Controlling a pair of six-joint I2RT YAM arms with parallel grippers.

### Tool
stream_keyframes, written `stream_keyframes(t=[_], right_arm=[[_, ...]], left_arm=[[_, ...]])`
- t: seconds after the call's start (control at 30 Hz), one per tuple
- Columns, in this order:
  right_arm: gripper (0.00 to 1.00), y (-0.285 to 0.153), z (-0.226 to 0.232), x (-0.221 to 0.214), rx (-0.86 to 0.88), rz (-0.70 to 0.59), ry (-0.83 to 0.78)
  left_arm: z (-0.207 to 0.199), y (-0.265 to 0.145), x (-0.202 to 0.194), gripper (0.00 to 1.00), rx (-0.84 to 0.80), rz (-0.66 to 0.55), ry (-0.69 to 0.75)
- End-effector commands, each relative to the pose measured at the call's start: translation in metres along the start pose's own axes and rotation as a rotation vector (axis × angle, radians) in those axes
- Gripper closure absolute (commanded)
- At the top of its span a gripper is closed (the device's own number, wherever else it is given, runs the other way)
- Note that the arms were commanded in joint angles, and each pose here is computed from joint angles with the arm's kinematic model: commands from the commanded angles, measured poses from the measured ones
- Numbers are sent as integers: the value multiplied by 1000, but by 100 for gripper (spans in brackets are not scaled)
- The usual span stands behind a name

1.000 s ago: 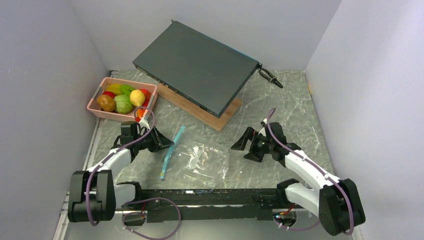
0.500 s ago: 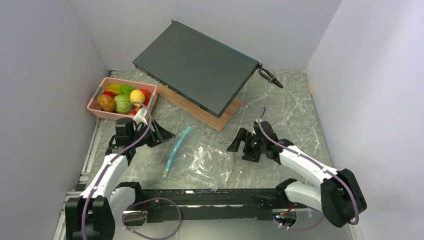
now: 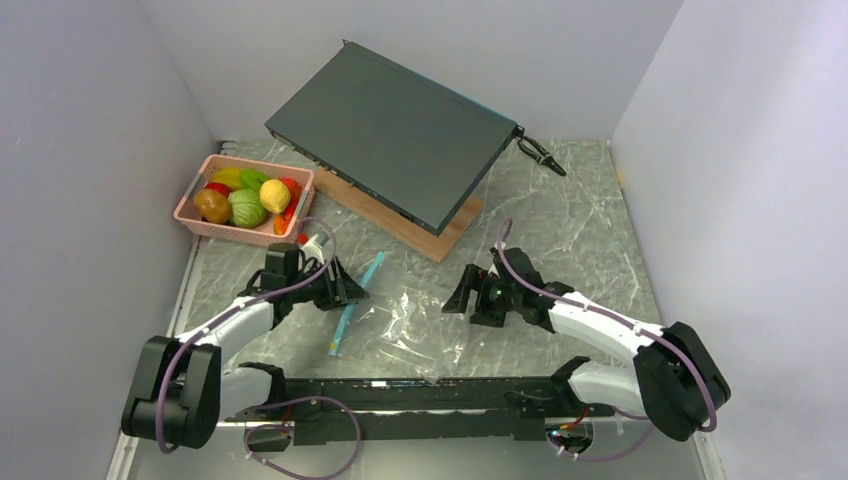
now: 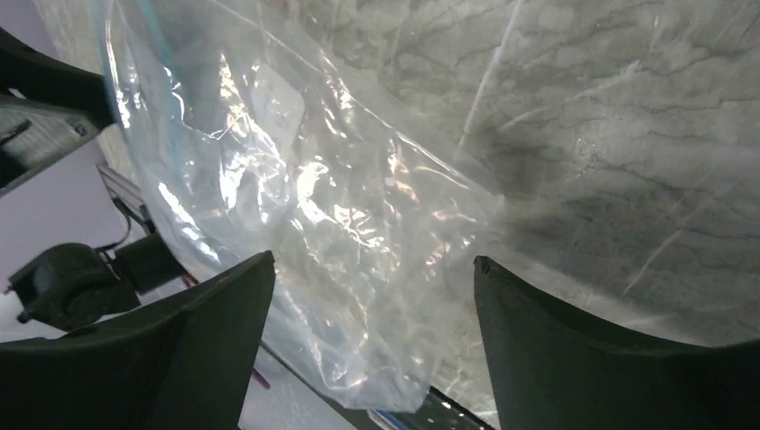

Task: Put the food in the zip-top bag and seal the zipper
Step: Pick up the zipper food storage bag at the center of the board.

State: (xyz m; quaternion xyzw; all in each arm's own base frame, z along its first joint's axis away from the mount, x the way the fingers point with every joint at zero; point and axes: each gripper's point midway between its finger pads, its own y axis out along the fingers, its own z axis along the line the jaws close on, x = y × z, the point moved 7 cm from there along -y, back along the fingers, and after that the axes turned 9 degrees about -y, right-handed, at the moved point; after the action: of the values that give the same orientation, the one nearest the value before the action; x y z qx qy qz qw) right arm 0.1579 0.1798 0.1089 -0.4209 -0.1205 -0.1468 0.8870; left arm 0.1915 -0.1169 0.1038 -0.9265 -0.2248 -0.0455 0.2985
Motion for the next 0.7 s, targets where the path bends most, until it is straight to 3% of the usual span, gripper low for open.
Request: stream_keyframes(t=[0.0, 0.17, 0.3, 0.43, 0.67], right_arm=[[24, 11, 1, -3, 66, -14, -12], [44, 15, -1, -3, 79, -35, -25], [44, 17, -2, 0, 58, -35, -39], [32, 15, -9, 1, -58, -24, -62], [17, 4, -20, 7, -267, -28, -115]], left_arm=[[-26, 8, 1, 52, -98, -45, 104], [-48, 3, -11, 71, -153, -42, 136], [-64, -9, -16, 99, -192, -71, 151], [-70, -40, -13, 100, -43, -190, 195], [-82, -139, 6, 100, 362, -555, 299]])
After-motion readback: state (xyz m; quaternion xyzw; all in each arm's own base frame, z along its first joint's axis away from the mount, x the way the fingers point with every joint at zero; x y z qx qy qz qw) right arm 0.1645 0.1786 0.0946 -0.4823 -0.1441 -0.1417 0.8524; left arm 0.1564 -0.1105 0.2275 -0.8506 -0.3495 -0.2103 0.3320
